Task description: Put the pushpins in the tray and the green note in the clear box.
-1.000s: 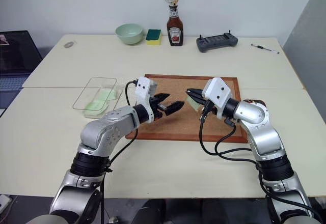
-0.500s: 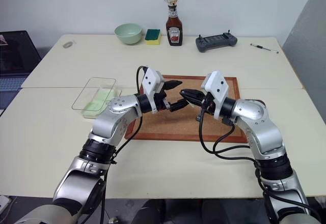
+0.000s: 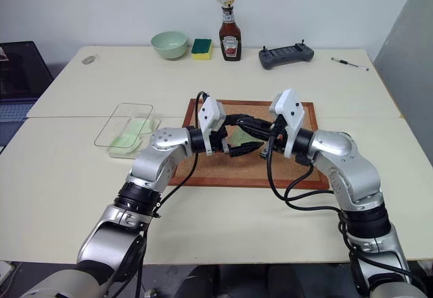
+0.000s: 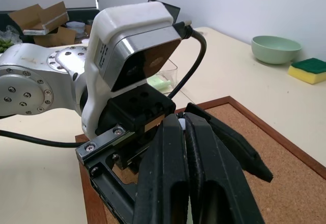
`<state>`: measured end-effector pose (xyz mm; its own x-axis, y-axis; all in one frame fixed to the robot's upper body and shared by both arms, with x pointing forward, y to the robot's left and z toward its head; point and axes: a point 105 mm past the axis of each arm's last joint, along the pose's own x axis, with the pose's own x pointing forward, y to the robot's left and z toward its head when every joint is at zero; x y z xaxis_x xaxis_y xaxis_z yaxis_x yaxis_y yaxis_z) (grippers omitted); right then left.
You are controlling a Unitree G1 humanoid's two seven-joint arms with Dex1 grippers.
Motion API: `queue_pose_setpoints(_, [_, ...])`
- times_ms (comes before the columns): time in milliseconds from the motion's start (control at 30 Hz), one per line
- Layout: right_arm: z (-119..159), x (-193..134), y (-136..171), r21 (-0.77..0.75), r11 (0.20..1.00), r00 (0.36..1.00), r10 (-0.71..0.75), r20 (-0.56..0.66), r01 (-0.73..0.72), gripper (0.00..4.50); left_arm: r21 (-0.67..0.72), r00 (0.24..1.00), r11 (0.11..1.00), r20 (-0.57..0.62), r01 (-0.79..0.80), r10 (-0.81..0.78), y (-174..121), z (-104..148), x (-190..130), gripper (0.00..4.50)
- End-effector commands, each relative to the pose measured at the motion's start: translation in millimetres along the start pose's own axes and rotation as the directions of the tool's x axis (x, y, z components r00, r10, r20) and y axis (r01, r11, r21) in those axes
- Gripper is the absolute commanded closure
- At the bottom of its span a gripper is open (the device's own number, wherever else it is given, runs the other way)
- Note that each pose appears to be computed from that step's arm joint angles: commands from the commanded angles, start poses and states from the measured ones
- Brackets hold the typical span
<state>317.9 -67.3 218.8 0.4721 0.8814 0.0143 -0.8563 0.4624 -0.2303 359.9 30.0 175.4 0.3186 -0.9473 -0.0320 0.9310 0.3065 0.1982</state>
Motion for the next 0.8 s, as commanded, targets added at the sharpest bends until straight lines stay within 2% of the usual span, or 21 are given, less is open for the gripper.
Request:
queue_pose_setpoints(33, [21, -2, 0, -0.048, 0.999, 0.999, 0.000, 0.051, 0.002, 4.50, -0.006, 0.999, 1.000, 0.039, 0.017, -0.017, 2, 14, -6, 1.05])
queue_pose_setpoints(167, [21, -2, -1, -0.047, 0.999, 0.999, -0.002, 0.052, 0.004, 4.50, -0.041, 0.998, 0.998, 0.038, 0.043, -0.041, -1, 13, -9, 1.77])
queue_pose_setpoints(267, [21, -2, -2, -0.047, 0.999, 0.999, -0.002, 0.053, 0.005, 4.50, -0.057, 0.997, 0.996, 0.034, 0.065, -0.064, -5, 13, -10, 2.48])
queue_pose_setpoints(433, [20, -2, -2, -0.049, 0.999, 0.999, -0.003, 0.050, 0.006, 4.50, -0.092, 0.994, 0.990, 0.034, 0.106, -0.103, -12, 13, -11, 3.24])
queue_pose_setpoints(633, [19, -3, -2, -0.057, 0.998, 0.999, -0.004, 0.049, 0.006, 4.50, -0.110, 0.992, 0.986, 0.024, 0.126, -0.124, -15, 13, -13, 4.41])
queue_pose_setpoints(800, [19, -2, -3, -0.046, 0.999, 0.999, -0.010, 0.050, 0.012, 4.50, -0.117, 0.995, 0.988, 0.021, 0.103, -0.101, -12, 12, -14, 4.48])
